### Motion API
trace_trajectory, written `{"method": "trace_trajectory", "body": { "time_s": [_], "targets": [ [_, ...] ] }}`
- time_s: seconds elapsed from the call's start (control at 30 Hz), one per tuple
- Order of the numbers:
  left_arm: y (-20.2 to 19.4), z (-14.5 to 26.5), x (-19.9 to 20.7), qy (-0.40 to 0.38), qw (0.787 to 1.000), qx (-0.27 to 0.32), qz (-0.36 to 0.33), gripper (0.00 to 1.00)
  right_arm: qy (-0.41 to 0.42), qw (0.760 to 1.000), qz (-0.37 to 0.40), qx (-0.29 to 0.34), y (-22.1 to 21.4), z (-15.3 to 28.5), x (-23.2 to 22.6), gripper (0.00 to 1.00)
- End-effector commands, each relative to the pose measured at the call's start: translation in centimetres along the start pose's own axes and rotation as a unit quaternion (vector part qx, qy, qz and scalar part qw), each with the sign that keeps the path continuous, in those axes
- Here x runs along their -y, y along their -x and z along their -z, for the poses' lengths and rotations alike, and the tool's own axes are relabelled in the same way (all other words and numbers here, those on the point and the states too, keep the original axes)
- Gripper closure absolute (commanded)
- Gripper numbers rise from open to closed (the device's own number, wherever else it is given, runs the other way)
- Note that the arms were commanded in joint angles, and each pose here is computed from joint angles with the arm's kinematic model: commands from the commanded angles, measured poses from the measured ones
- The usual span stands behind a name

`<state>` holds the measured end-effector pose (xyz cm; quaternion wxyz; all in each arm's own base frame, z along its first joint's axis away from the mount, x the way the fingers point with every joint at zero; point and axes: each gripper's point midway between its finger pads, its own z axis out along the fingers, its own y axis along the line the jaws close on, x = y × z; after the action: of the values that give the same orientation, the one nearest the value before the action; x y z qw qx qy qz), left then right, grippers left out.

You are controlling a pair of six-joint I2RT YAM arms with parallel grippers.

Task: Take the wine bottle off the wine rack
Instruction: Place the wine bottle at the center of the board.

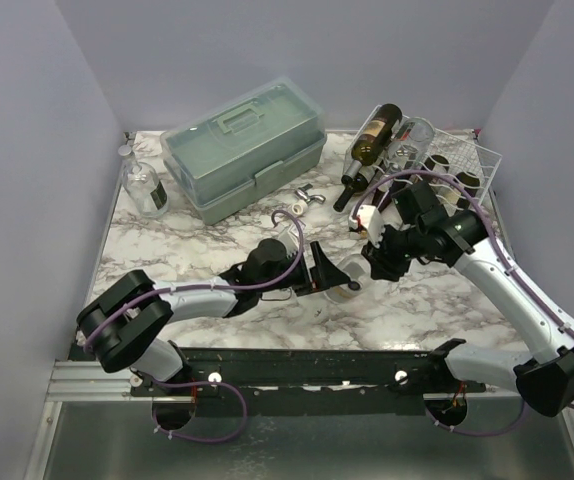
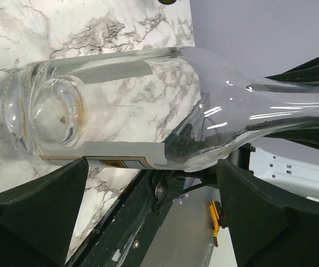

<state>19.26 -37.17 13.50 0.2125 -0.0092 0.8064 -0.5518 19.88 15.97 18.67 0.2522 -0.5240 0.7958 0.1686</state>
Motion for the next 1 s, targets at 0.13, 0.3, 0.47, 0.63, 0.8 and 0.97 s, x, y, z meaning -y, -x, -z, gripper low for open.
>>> {"method": "trace_trajectory", "body": {
  "time_s": [0.13, 0.3, 0.47, 0.63, 0.8, 0.97],
  "targets": [
    [0.2, 0.8, -2.2, 0.025, 0.999, 0.011, -0.040, 0.02, 0.017, 0.999, 0.021, 0.039, 3.2, 0.8, -1.7, 0.81],
    [0.3, 1.0, -2.3, 0.026, 0.998, 0.014, -0.048, 0.01, 0.025, 0.998, 0.025, 0.047, 4.1, 0.9, -1.9, 0.73],
    [0.4, 1.1, -2.6, 0.029, 0.998, 0.017, -0.055, 0.01, 0.038, 0.998, 0.021, 0.048, 4.3, 0.7, -2.3, 0.61],
    [0.6, 1.2, -2.5, 0.027, 0.997, 0.017, -0.069, 0.01, 0.055, 0.997, 0.017, 0.057, 4.9, 0.8, -2.9, 0.46],
    [0.6, 1.5, -2.7, 0.027, 0.996, 0.020, -0.083, 0.01, 0.069, 0.996, 0.017, 0.062, 5.5, 0.9, -3.3, 0.41],
    [0.7, 1.9, -2.7, 0.025, 0.995, 0.022, -0.098, 0.01, 0.080, 0.994, 0.019, 0.071, 6.2, 1.7, -3.8, 0.36]
  ]
}}
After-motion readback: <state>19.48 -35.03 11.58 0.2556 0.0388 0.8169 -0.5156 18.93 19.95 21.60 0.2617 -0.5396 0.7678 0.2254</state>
